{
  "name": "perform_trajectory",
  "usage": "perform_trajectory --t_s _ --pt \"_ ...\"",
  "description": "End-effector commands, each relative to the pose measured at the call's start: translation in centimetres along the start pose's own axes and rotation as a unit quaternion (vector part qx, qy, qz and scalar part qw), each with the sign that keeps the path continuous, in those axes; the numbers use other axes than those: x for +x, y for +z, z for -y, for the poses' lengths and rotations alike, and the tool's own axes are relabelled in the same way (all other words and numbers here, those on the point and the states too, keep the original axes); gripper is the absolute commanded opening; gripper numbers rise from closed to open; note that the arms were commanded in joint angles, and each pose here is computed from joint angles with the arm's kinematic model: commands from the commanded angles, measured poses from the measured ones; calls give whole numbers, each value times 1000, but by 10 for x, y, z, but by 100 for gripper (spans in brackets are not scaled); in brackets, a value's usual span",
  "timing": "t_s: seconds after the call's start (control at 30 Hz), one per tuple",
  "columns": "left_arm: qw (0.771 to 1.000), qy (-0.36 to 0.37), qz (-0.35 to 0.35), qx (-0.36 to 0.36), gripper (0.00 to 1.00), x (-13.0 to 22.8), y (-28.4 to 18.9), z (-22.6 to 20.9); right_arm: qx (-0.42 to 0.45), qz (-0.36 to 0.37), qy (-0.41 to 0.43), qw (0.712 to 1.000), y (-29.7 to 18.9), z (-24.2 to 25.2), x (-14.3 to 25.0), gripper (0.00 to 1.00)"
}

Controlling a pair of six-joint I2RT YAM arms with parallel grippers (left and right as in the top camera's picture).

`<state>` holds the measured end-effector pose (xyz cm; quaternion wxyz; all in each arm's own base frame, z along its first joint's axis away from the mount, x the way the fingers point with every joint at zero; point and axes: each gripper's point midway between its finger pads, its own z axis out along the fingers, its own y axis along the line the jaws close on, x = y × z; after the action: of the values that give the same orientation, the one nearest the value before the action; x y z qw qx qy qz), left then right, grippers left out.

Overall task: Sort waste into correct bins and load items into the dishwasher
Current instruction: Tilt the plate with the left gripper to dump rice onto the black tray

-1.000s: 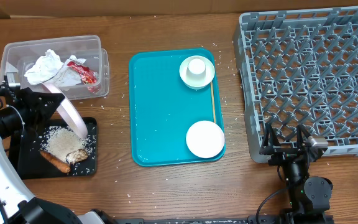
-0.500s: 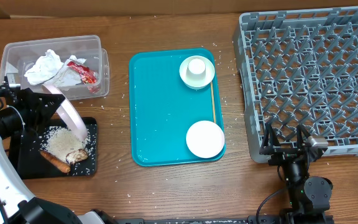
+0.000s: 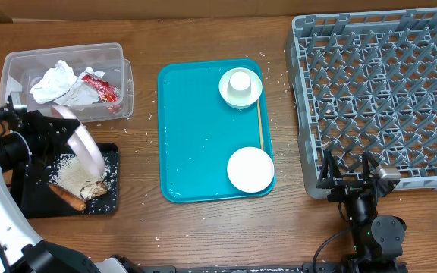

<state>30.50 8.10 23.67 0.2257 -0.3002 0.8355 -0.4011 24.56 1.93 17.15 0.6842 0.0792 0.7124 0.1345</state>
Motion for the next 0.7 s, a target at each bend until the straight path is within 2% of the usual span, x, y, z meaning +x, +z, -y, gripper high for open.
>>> perform_trajectory --t_s 0.0,0.1,0.2,0.5,0.67 --pt "1000 8 -1 -26 4 6 -3 -7 -5 0 -3 1000 0 -1 3 100" --pt "997 18 0 -71 4 6 -4 -22 -5 0 -3 1000 0 -1 3 100" --pt "997 12 -10 -73 4 11 -4 -22 -5 0 -4 1000 0 -1 3 100" --pt "995 77 -9 -70 4 26 0 8 -5 0 -3 1000 0 -1 3 100" --pt "984 121 1 -132 4 38 7 19 -5 0 -3 1000 0 -1 3 100"
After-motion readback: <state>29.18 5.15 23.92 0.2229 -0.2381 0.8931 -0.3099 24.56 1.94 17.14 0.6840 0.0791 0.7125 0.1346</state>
